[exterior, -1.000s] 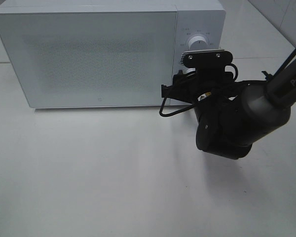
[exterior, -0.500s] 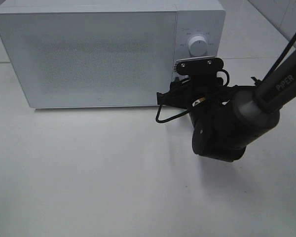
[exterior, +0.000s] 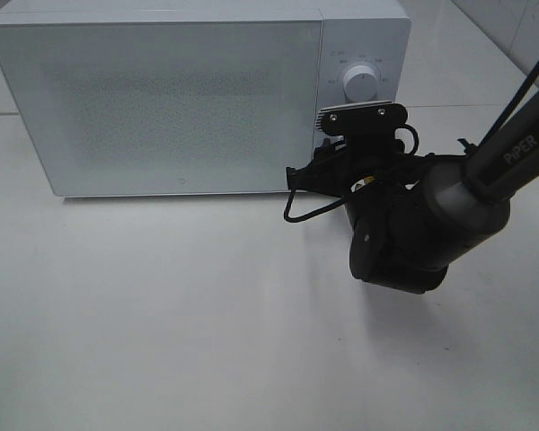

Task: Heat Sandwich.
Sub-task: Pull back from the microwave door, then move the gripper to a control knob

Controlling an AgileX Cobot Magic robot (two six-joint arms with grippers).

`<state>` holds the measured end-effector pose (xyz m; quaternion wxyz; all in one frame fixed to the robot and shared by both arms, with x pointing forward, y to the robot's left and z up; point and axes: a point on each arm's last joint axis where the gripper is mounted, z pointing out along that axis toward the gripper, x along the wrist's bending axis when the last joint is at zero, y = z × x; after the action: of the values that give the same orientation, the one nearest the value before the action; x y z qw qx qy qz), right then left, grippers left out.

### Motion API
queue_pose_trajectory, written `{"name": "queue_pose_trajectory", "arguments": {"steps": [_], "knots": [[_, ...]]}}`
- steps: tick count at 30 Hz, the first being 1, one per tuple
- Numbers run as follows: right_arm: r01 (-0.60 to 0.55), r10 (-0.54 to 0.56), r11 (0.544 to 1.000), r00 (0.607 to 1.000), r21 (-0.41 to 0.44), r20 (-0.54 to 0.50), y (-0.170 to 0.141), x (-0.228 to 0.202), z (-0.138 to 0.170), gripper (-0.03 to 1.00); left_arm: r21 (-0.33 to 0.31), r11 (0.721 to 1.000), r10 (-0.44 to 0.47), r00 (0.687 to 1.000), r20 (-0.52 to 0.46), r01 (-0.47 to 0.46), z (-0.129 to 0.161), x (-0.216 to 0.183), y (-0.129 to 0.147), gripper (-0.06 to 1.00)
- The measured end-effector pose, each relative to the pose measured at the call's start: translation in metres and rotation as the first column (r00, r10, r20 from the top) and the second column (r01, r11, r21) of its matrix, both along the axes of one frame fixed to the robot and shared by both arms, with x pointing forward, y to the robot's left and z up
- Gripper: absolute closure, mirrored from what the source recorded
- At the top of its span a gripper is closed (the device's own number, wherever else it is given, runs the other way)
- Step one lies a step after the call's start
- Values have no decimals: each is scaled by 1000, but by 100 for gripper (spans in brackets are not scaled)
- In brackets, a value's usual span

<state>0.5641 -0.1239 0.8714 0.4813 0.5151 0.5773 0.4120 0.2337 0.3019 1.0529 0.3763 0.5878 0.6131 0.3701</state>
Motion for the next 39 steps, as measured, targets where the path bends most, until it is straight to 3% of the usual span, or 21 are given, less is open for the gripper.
{"name": "queue_pose_trajectory", "arguments": {"steps": [31,33,35,39], "knots": [[6,-6,1000,1000,12,5,0,0,6,37,0,1000,0,1000,0,0,0,0,0,13],[6,-6,1000,1000,12,5,0,0,6,39,0,1000,0,1000,0,0,0,0,0,13],[10,-11,1000,1000,13,7,-1,0,7,50,0,1000,0,1000,0,0,0,0,0,13],[15,-16,999,1000,28,7,-1,0,6,53,0,1000,0,1000,0,0,0,0,0,13]]}}
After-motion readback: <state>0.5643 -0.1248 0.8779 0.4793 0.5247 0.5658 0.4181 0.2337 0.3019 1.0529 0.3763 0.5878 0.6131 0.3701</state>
